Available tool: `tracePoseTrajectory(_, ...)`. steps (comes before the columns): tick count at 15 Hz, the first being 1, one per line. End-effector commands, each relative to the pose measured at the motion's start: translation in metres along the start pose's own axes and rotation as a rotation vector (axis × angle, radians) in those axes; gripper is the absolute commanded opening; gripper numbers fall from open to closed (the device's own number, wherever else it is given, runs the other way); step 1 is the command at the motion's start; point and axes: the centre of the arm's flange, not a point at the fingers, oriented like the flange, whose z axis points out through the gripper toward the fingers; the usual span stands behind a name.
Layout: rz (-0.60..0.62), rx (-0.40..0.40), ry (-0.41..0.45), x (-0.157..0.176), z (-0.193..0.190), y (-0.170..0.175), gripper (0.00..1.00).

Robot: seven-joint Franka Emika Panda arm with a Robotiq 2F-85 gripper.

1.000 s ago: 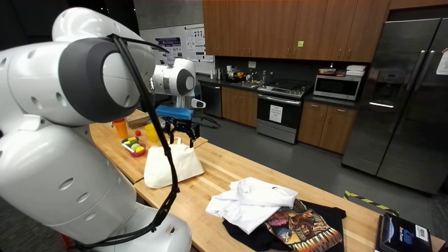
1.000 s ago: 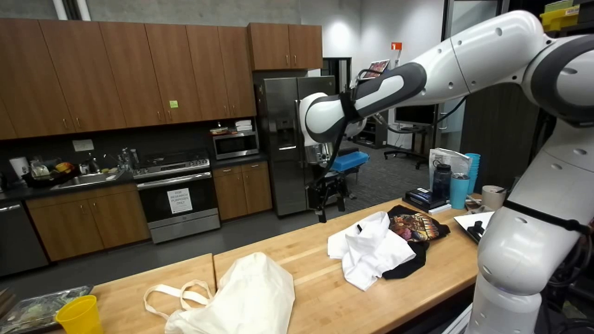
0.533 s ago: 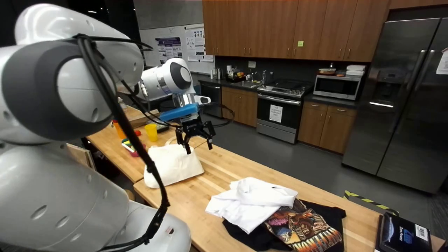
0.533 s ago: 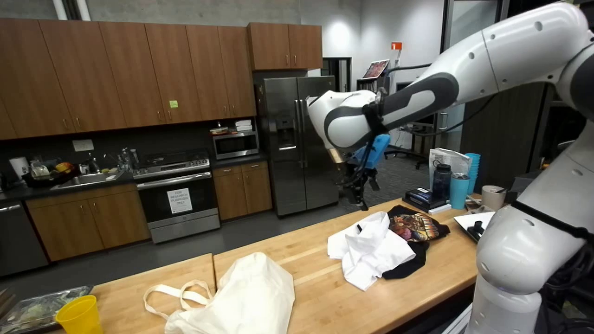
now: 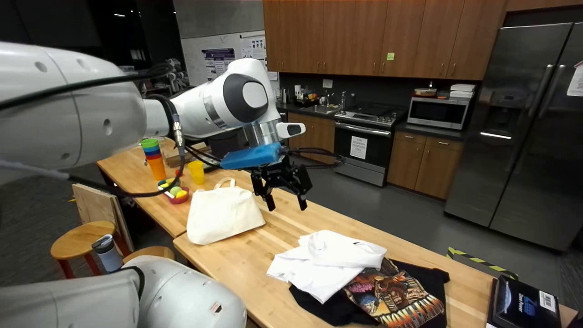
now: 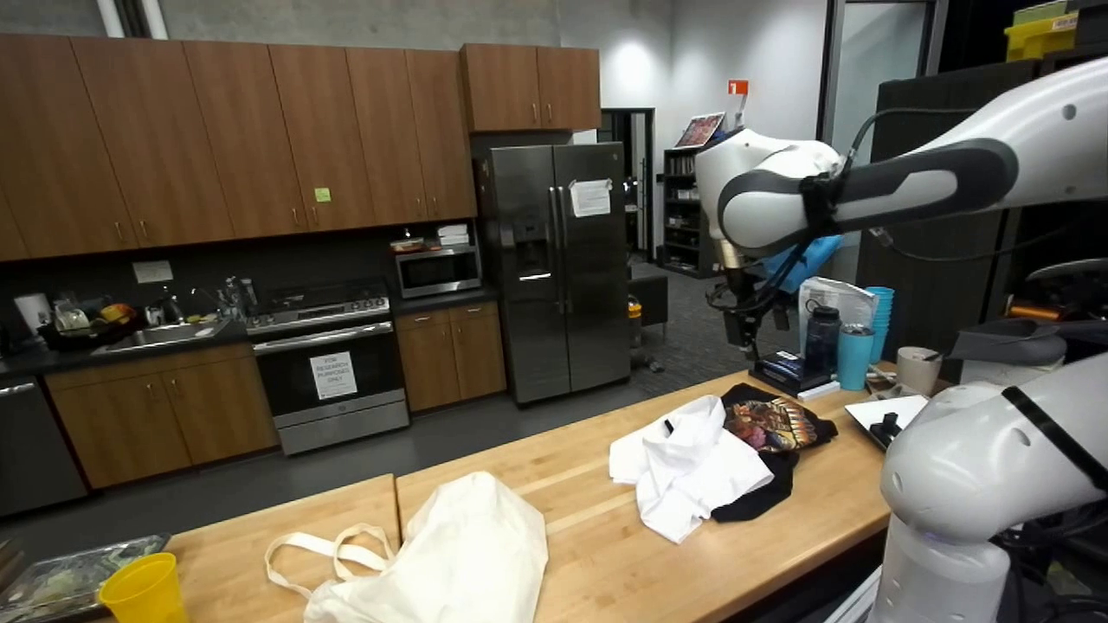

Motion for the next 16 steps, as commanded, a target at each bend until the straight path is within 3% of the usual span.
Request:
tracePoseTrajectory(1,0.003,0.001,0.003,-0.002,0.000,0.001,1.00)
tracePoseTrajectory(7,-0.025,-0.034,-0.008,0.004,0.000,-0.016,1.00)
tracePoseTrajectory(11,-0.054,-0.092,0.006,0.041,-0.018,-0.011,1.00)
tracePoseTrajectory(13,-0.028,-0.064,0.034,0.070,-0.040,0.007,1.00)
tracePoseTrajectory(16,0.048,0.045,0.020,0.103,-0.061,0.057,1.00)
